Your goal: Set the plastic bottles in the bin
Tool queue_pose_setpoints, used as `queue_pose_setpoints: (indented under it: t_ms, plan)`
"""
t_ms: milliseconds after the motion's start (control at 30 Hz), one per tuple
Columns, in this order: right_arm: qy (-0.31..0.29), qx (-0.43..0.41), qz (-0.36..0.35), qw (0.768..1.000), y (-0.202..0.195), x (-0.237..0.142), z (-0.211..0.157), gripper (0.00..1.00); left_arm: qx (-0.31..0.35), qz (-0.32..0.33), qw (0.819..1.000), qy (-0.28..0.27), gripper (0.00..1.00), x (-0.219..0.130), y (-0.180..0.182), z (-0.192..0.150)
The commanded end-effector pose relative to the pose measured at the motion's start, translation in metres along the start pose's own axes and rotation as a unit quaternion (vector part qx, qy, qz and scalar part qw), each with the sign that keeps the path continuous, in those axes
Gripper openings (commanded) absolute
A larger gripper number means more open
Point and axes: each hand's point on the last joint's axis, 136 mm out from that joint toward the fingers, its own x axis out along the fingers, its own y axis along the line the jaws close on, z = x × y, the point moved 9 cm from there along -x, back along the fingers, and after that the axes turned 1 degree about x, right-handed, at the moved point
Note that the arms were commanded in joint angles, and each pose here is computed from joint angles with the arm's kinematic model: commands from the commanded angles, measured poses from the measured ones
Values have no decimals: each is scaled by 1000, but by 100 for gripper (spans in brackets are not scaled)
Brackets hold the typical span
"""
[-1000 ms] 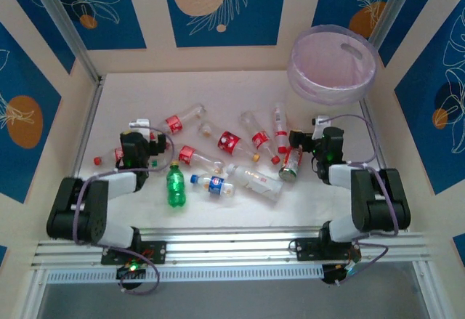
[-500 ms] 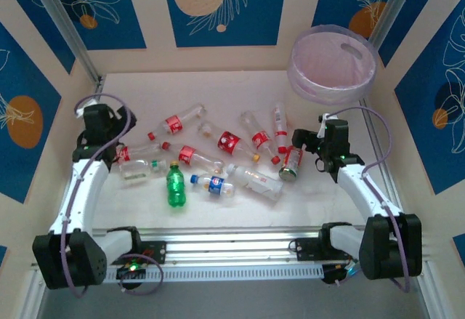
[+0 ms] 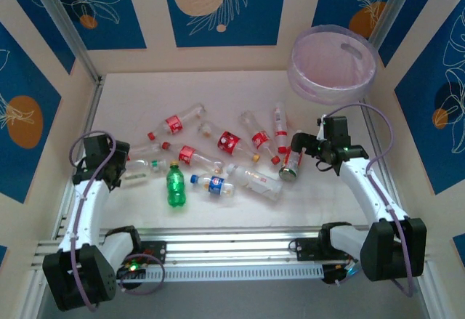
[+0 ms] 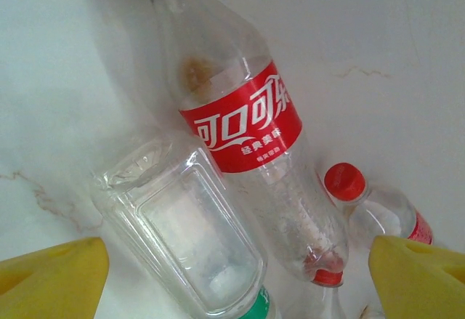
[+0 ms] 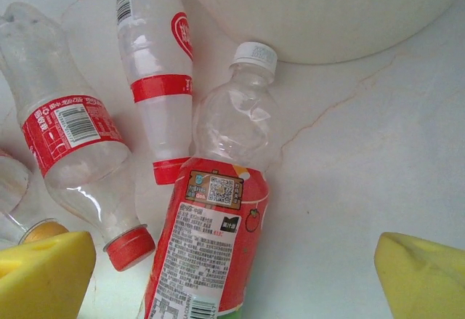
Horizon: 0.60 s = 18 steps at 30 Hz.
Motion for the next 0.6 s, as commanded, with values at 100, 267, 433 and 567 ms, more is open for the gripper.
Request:
queue_pose_setpoints:
  t_ms: [100, 267, 433, 567]
  plan:
    - [13, 13, 24, 1000, 12, -1, 9, 99, -65, 22, 998, 6, 93, 28, 4, -14]
    - [12, 2, 17, 1000, 17, -2, 12, 99, -77, 39, 996, 8, 91, 45, 5, -25]
    - [12, 1, 10, 1000, 18, -6, 11, 99, -98, 62, 993, 17, 86, 65, 15, -33]
    - [6, 1, 5, 1000, 18, -8, 12, 99, -105, 77, 991, 10, 86, 72, 24, -36]
